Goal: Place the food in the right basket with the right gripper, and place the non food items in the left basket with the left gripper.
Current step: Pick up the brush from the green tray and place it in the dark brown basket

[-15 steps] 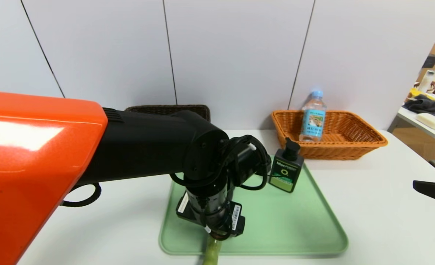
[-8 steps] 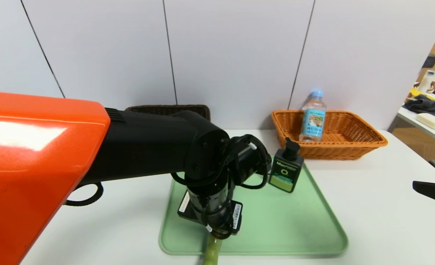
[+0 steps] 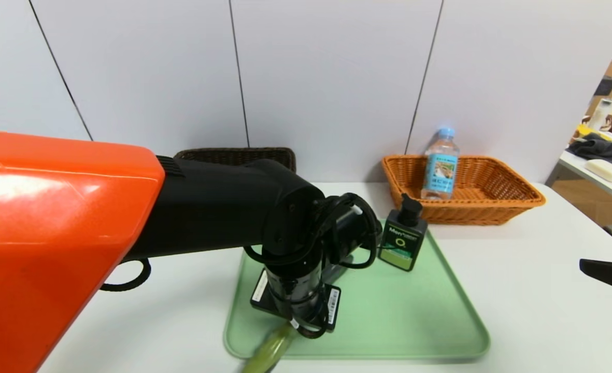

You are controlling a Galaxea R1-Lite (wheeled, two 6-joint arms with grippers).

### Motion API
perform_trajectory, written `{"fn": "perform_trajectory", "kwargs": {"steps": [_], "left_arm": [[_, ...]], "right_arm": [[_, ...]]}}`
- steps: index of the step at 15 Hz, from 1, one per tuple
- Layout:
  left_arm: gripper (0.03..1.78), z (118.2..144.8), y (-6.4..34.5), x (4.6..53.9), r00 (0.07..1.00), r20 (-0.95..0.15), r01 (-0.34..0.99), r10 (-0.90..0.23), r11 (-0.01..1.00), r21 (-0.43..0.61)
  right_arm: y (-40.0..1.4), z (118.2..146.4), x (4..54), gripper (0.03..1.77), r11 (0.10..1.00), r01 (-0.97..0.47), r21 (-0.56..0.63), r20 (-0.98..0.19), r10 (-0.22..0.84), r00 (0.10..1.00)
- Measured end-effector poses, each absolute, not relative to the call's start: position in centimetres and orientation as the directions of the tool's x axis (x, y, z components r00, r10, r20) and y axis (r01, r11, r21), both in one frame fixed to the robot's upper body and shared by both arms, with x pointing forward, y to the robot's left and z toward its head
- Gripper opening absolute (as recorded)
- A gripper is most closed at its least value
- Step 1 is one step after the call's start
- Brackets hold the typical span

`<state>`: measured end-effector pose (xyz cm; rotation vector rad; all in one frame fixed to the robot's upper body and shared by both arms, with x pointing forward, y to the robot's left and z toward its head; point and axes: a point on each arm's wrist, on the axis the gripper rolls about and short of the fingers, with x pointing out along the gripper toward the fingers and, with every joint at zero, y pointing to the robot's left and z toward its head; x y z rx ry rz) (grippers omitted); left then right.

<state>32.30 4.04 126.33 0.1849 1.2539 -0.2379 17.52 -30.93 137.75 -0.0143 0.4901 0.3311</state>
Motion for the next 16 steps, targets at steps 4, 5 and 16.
{"fn": "perform_trajectory", "kwargs": {"steps": [4,5,16], "left_arm": [[0.33,126.2,4.0,32.3,0.294,-0.953,0.276,-0.076,0.961,0.009],[0.33,126.2,4.0,32.4,0.296,-0.952,0.276,-0.079,0.961,0.006],[0.33,130.8,5.7,30.8,0.366,-0.914,0.238,-0.175,0.967,-0.09]], "right_arm": [[-31.0,137.9,17.3,1.7,0.946,-0.317,0.064,-0.455,0.31,0.835],[-31.0,138.0,17.3,1.7,0.946,-0.317,0.065,-0.452,0.311,0.836],[-31.0,137.8,17.1,1.7,0.946,-0.317,0.065,-0.454,0.311,0.835]]}}
